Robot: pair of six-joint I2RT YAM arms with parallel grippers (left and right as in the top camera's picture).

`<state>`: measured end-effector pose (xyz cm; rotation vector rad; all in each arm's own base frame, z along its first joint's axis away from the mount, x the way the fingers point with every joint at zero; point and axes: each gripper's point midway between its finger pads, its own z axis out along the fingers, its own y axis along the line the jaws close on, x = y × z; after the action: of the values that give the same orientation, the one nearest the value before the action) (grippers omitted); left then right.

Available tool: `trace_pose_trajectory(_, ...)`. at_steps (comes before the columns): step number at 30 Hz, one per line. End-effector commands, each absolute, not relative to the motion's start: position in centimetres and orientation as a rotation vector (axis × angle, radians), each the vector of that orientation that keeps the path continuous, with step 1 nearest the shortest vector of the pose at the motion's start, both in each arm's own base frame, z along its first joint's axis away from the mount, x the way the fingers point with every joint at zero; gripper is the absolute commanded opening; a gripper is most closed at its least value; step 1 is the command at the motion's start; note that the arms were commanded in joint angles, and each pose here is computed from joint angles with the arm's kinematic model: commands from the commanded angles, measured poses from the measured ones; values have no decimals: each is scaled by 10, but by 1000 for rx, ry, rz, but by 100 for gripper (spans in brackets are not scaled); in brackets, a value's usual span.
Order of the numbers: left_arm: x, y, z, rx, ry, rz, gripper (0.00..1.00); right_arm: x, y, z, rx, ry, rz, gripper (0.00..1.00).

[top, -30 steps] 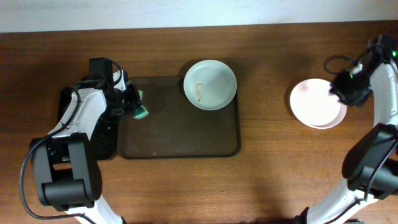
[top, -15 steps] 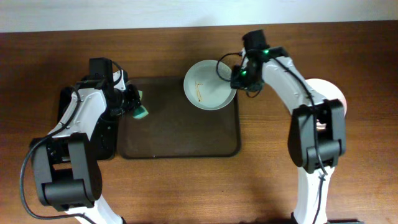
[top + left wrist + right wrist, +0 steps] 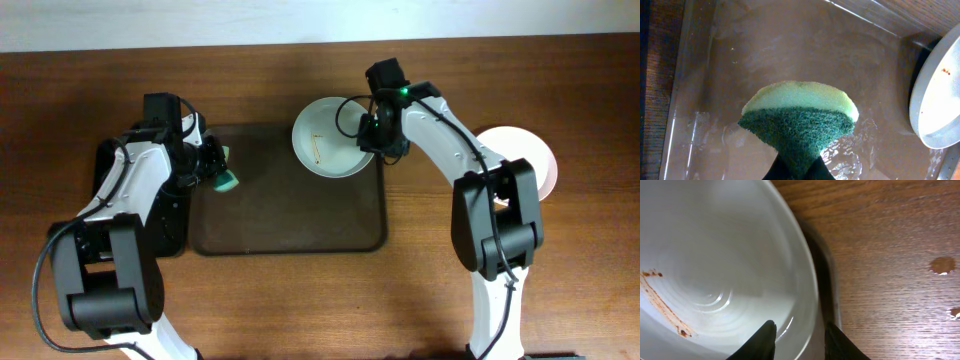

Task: Clean dirty plates on tray and stack at the side
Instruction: 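Release the plate and move the right gripper to the last plate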

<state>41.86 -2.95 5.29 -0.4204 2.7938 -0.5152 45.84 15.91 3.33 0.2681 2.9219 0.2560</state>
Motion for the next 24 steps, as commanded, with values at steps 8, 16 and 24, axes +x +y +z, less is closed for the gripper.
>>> trace_pose_trajectory(8,418,-30,55,-436,2802,-513,0,406,190,3,241,3066,219,4)
trace_pose_trajectory(16,418,-28,54,-438,2802,-496,1,379,196,21,102,3161,203,38)
trace_pose_trajectory(24,418,-28,54,-438,2802,-496,0,431,205,30,-387,2938,346,58)
